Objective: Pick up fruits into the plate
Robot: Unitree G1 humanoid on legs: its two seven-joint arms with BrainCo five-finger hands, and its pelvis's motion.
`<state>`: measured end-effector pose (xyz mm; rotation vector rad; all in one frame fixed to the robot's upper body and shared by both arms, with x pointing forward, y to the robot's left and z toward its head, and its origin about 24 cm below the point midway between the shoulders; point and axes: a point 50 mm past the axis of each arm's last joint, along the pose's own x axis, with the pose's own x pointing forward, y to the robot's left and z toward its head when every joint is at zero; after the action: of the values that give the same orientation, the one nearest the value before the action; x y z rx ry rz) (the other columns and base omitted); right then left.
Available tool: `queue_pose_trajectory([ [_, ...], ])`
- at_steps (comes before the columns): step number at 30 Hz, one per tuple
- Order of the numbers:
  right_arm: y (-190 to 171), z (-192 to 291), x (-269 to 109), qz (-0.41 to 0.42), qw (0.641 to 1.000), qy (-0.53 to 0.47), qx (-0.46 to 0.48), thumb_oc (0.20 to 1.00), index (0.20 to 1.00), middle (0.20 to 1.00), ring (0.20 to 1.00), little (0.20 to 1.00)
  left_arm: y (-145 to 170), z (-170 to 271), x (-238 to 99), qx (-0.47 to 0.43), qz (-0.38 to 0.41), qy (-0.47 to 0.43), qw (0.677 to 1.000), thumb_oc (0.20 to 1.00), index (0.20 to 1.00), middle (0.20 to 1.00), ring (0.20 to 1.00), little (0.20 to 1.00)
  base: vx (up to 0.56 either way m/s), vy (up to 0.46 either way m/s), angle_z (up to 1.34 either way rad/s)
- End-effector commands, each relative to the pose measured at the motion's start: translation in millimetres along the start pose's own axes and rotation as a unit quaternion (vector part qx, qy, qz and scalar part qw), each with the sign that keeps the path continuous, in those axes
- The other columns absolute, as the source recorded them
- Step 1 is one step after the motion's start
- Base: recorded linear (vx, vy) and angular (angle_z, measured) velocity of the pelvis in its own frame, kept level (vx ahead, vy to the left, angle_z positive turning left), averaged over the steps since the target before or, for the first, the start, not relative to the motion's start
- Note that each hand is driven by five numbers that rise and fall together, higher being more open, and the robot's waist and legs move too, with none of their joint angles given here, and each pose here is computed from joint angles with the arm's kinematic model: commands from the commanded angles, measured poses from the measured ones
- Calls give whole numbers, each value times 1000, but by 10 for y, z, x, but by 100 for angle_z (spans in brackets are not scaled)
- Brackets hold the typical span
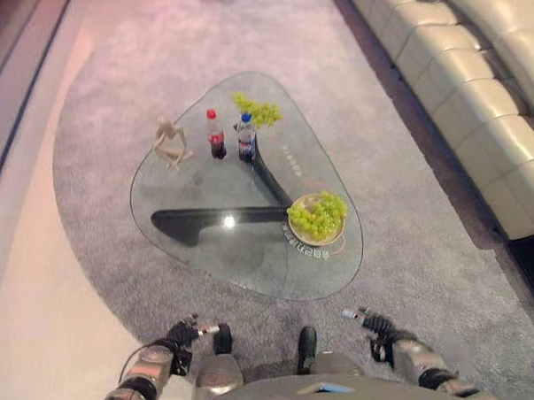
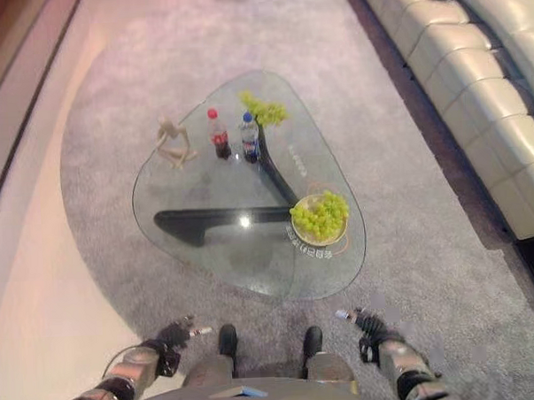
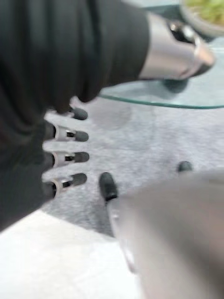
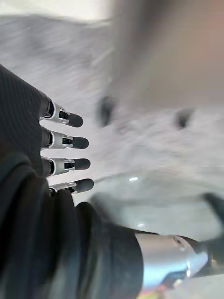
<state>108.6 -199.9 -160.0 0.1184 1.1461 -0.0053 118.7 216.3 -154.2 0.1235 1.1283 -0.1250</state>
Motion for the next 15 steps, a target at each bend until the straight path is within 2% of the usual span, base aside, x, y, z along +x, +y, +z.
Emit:
queue_pose_trajectory([
  [1,-63,-32,-5,3,1000,9,-29,1000,1000,1000,1000,1000,-80,-82,24,-10,-13,32,999,1000,1000,1000,1000,1000,47,103,-19],
  [4,-177,-333,-64,-54,995,79,-15,1000,1000,1000,1000,1000,-199,-217,21,-26,-22,60,998,1000,1000,1000,1000,1000,78,123,-7],
  [6,-220,-438,-98,-58,993,100,-9,1000,1000,1000,1000,1000,-257,-263,20,-28,-26,69,997,1000,1000,1000,1000,1000,77,78,-21],
  [15,-152,-331,-60,-35,995,71,-63,1000,1000,1000,1000,1000,-280,-382,3,-20,-12,111,994,1000,1000,1000,1000,1000,39,-1,-7],
])
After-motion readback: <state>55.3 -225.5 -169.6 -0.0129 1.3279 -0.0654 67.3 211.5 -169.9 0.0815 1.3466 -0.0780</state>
